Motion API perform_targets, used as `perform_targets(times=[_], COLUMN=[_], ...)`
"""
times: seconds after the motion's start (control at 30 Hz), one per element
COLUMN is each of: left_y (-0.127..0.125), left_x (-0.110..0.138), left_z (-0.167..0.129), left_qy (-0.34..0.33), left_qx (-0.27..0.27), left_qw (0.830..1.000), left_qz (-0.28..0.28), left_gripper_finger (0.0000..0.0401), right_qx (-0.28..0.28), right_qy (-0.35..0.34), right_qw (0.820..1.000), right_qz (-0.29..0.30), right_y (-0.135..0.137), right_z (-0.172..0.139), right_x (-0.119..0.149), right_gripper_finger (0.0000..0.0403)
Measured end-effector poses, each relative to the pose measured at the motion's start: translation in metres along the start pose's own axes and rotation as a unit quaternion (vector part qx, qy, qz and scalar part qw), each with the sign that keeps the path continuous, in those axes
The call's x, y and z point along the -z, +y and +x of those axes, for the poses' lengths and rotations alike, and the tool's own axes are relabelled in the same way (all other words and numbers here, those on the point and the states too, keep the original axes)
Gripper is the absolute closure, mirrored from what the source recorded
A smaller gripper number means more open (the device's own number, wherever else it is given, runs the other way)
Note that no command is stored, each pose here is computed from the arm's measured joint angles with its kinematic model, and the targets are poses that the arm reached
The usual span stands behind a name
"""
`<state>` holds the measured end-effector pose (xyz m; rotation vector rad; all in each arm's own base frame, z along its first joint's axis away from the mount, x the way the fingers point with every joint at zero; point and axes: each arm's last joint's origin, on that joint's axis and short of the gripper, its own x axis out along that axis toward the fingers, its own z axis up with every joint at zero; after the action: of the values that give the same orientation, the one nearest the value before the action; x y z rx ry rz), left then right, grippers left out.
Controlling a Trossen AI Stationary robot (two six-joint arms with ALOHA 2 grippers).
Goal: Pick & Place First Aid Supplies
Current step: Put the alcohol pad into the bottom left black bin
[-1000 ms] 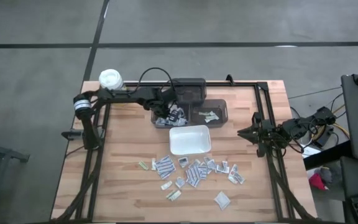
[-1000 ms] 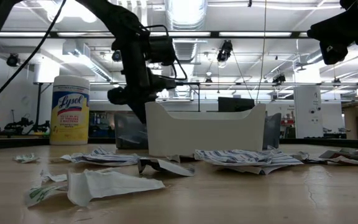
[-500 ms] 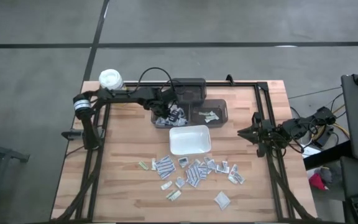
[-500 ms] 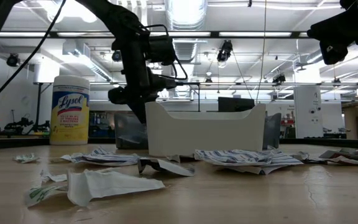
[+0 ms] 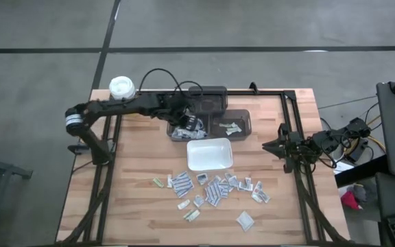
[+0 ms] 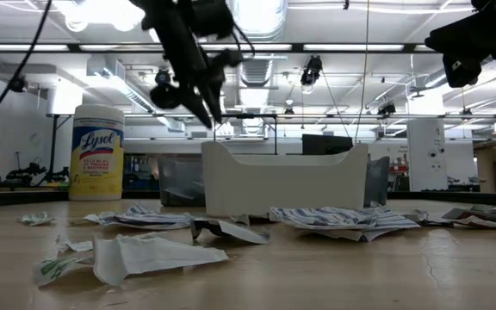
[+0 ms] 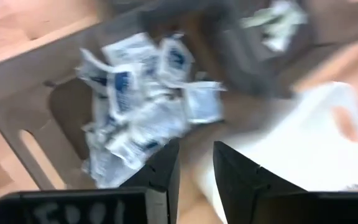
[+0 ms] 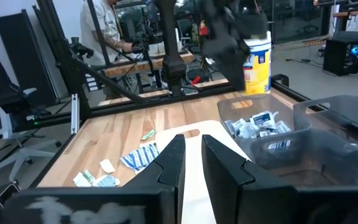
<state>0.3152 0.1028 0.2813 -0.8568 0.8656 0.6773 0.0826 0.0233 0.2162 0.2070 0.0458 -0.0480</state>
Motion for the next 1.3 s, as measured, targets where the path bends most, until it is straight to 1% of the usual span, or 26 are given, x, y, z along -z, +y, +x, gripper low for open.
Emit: perform_targets(times=[0.17,0.33,0.57,0.63,0.73,0.87,0.93,1.03,1.3], left_y=[-0.019,-0.042,-0.075,-0.084,-0.099,-0.118,-0.125,-0.134,-0.15], left_x=[0.021,0.052,0.108,0.126,0.154,0.187,0.198,0.212,0.237], left_z=[-0.03,-0.047,-0.051,-0.051,-0.05,-0.045,-0.041,-0.031,0.006], left_qy=[-0.023,-0.033,-0.028,-0.028,-0.017,-0.001,0.003,0.017,0.102], left_qx=[0.036,0.056,0.067,0.072,0.095,0.136,0.152,0.165,0.143], left_qw=[0.999,0.997,0.995,0.994,0.989,0.982,0.981,0.981,0.984], left_qz=[0.011,0.029,0.061,0.077,0.111,0.128,0.122,0.097,0.008], left_gripper_finger=[0.0311,0.0311,0.0311,0.0311,0.0311,0.0311,0.0311,0.0311,0.0311], right_qx=[0.0,0.0,0.0,0.0,0.0,0.0,0.0,0.0,0.0], right_qy=[0.0,0.0,0.0,0.0,0.001,0.001,0.001,0.001,0.002], right_qw=[1.0,1.0,1.0,1.0,1.0,1.0,1.0,1.0,1.0], right_qz=[0.0,0.001,0.002,0.002,0.002,0.001,0.0,-0.003,-0.003], right_y=[0.0,0.0,0.0,0.0,0.0,0.0,0.0,0.0,0.0], right_z=[0.0,0.0,0.0,0.0,0.0,0.0,0.0,0.0,0.0], right_x=[0.0,0.0,0.0,0.0,0.0,0.0,0.0,0.0,0.0], right_gripper_finger=[0.0351,0.0351,0.0351,0.0351,0.0351,0.0351,0.0351,0.0351,0.0351])
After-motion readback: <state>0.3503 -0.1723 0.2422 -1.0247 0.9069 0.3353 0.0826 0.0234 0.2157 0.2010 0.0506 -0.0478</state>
